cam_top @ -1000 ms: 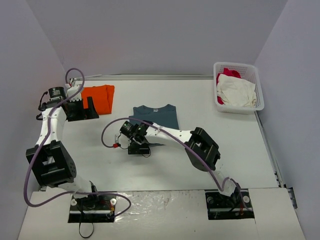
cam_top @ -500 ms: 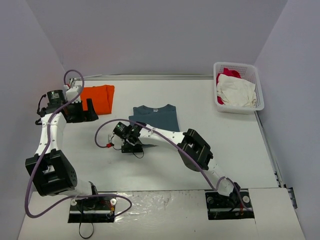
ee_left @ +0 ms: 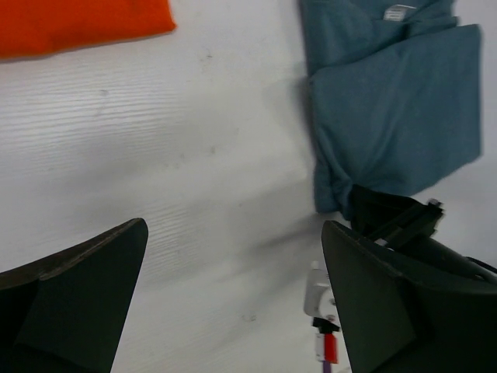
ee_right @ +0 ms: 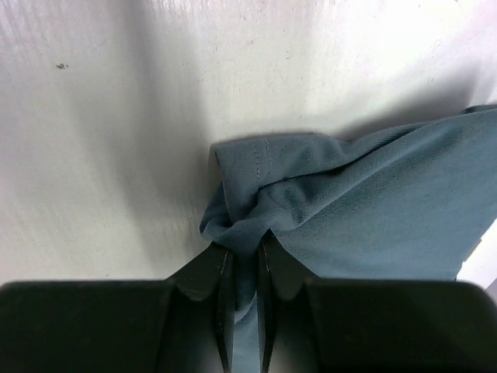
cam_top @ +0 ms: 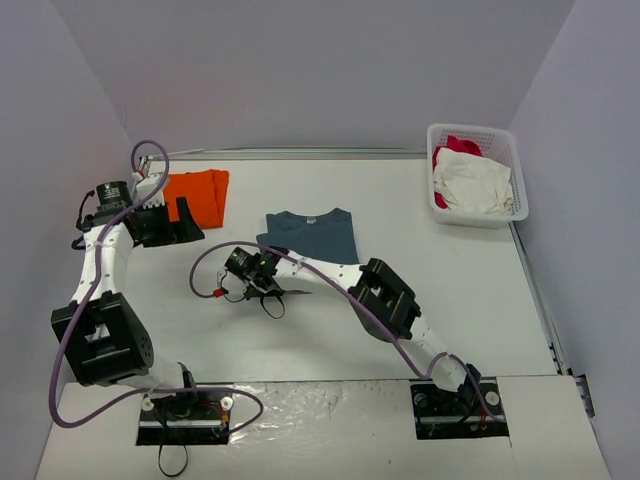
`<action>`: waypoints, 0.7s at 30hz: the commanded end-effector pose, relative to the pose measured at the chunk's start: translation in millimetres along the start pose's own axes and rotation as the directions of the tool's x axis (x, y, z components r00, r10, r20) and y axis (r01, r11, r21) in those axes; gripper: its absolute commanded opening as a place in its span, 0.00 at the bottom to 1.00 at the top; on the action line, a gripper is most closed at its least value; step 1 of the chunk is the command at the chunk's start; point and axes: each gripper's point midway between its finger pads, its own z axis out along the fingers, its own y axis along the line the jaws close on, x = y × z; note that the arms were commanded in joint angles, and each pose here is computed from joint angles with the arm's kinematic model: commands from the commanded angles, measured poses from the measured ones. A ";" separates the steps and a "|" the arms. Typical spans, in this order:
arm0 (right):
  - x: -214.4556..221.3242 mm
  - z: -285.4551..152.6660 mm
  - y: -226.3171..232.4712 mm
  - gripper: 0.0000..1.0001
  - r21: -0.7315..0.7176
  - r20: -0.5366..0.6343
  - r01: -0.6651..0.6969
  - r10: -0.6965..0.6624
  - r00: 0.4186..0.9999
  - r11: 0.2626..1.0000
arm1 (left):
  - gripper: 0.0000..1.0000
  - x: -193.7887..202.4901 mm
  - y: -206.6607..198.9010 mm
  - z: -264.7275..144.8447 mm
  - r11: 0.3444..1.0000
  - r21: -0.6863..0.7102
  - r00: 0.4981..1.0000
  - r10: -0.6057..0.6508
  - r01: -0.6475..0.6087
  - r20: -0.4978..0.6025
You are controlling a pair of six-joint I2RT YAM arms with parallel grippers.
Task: Fold and stack the t-shirts
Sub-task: Put the neatly folded tshirt into the corner of the board with the left arm
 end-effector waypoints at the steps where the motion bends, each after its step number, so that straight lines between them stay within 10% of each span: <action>1: 9.5 -32.5 -3.9 0.00 -0.005 -0.018 0.000 -0.001 1.000 1.000 | 0.94 1.4 -47.8 2.1 0.953 0.271 0.991 -0.131 0.133 -0.026; 9: 14.3 -67.5 -28.6 0.00 0.055 -0.006 -0.018 0.018 1.000 0.998 | 0.94 20.3 -81.2 36.6 0.771 0.454 0.889 -0.325 0.446 -0.322; 21: 18.3 -73.9 -40.2 0.00 0.066 -0.018 -0.029 0.031 0.999 0.997 | 0.94 54.2 -124.2 106.8 0.683 0.398 0.759 -0.365 0.612 -0.540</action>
